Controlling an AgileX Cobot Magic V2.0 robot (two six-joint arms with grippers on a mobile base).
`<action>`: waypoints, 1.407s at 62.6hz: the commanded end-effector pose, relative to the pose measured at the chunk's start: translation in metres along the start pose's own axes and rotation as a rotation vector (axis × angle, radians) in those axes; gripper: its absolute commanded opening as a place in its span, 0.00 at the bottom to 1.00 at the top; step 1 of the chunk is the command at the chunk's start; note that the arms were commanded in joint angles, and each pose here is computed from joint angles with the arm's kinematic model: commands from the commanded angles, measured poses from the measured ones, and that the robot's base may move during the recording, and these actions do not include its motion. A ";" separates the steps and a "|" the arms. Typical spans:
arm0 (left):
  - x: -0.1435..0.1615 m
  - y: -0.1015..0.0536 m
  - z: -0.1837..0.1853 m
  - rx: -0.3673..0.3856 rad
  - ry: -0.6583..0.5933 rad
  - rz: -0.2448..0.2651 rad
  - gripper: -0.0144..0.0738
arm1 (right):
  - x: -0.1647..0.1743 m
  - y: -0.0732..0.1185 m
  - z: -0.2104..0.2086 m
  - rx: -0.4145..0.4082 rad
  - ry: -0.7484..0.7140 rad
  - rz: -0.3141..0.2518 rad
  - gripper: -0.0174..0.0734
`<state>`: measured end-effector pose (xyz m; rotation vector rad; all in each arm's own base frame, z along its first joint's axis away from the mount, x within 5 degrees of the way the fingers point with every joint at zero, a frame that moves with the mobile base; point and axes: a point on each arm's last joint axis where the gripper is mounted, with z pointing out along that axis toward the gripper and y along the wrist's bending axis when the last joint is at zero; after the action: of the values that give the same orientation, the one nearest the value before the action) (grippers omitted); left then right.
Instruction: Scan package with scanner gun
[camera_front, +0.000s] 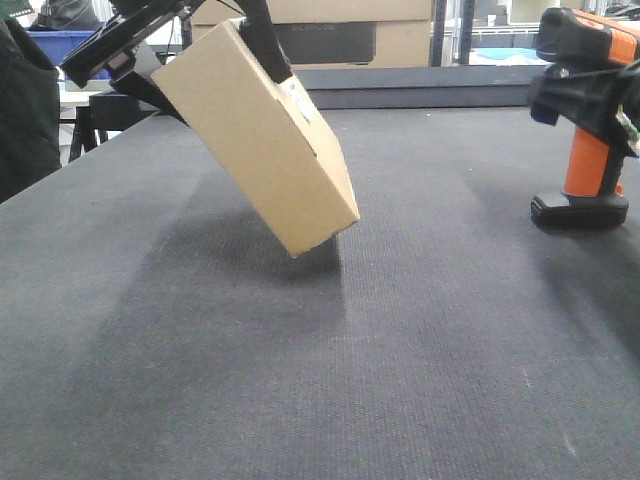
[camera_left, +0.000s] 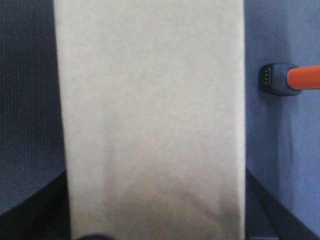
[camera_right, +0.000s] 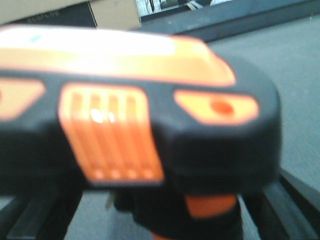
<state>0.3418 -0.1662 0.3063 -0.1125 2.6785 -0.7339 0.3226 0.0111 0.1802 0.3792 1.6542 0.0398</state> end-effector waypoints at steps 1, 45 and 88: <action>0.000 -0.005 -0.003 0.019 -0.016 0.009 0.04 | -0.004 0.000 0.001 0.004 -0.031 0.007 0.81; 0.000 -0.005 -0.003 0.019 -0.016 0.009 0.04 | -0.003 -0.007 0.004 0.019 -0.034 -0.001 0.75; -0.001 -0.006 -0.003 0.032 -0.024 0.000 0.04 | -0.028 0.011 -0.008 -0.068 -0.115 -0.441 0.02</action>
<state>0.3421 -0.1666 0.3067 -0.1174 2.6729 -0.7422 0.3217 0.0125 0.1880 0.1178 1.6914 -0.1335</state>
